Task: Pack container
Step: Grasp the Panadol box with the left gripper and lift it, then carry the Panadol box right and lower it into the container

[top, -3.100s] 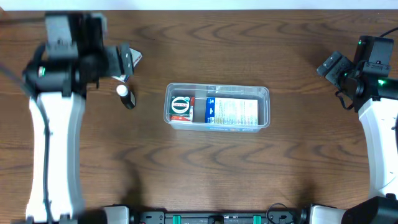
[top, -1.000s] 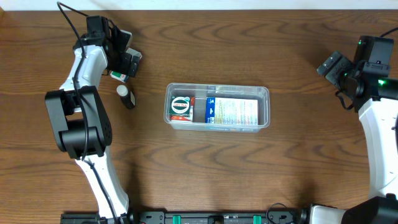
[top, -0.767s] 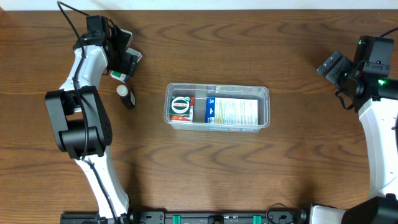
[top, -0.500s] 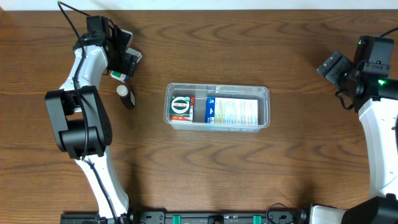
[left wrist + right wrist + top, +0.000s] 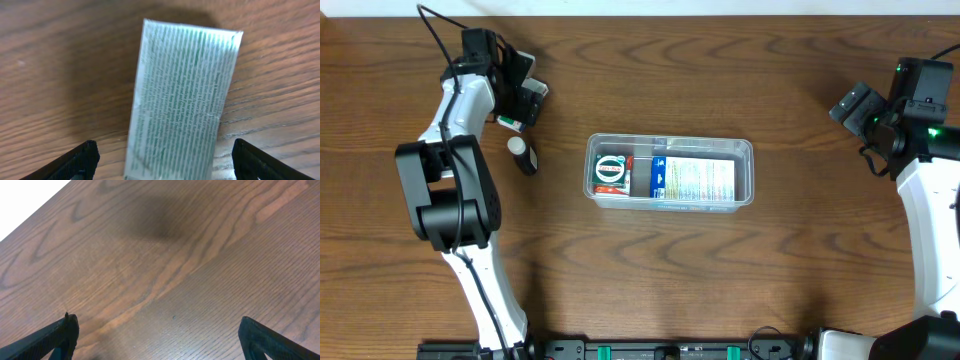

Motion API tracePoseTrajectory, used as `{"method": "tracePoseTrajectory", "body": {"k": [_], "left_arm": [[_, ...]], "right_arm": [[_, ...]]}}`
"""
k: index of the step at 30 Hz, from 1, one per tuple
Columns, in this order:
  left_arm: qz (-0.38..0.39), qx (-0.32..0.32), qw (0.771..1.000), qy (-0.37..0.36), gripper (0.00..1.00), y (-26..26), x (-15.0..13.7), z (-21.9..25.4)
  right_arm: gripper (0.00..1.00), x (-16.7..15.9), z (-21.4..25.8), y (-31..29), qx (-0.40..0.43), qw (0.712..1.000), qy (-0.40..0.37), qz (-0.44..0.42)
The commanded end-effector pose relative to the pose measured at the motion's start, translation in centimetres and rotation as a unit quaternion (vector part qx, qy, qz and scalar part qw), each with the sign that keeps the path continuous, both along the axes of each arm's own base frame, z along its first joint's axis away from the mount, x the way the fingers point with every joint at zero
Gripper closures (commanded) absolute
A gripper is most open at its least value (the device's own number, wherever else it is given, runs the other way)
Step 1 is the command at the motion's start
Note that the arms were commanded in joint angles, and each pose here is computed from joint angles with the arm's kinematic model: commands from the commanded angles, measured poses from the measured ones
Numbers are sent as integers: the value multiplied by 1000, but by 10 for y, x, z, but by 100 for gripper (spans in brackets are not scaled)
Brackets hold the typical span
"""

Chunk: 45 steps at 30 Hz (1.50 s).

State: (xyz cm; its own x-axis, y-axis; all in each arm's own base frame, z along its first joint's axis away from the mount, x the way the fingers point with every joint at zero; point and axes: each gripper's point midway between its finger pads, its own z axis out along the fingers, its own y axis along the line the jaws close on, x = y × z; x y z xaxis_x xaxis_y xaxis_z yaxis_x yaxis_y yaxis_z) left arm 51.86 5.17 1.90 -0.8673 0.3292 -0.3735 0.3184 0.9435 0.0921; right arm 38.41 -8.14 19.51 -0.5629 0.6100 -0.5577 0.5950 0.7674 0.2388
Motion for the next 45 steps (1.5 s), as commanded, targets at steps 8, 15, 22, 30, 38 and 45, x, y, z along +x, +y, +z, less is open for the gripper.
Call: {"method": "tracePoseTrajectory", "body": {"k": [8,15,22,30,38,45], "left_arm": [[-3,2,1000,13,43,1,-3,-17],[-4,2,1000,10,62,0,-3,-13],[-4,6,999,-32,62,-4,5,29],[-50,9,994,-102,61,-54,-7,131],[-157,-6,983,-96,61,-155,-61,180],[-276,-3,960,-38,60,-240,-117,166]], "right_arm": [[1,0,1,-2,2,1000,-1,-6],[1,0,1,-2,2,1000,0,-6],[1,-1,0,-2,2,1000,0,-6],[1,-1,0,-2,2,1000,0,-6],[1,-1,0,-2,2,1000,0,-6],[1,0,0,-2,2,1000,0,-5]]}}
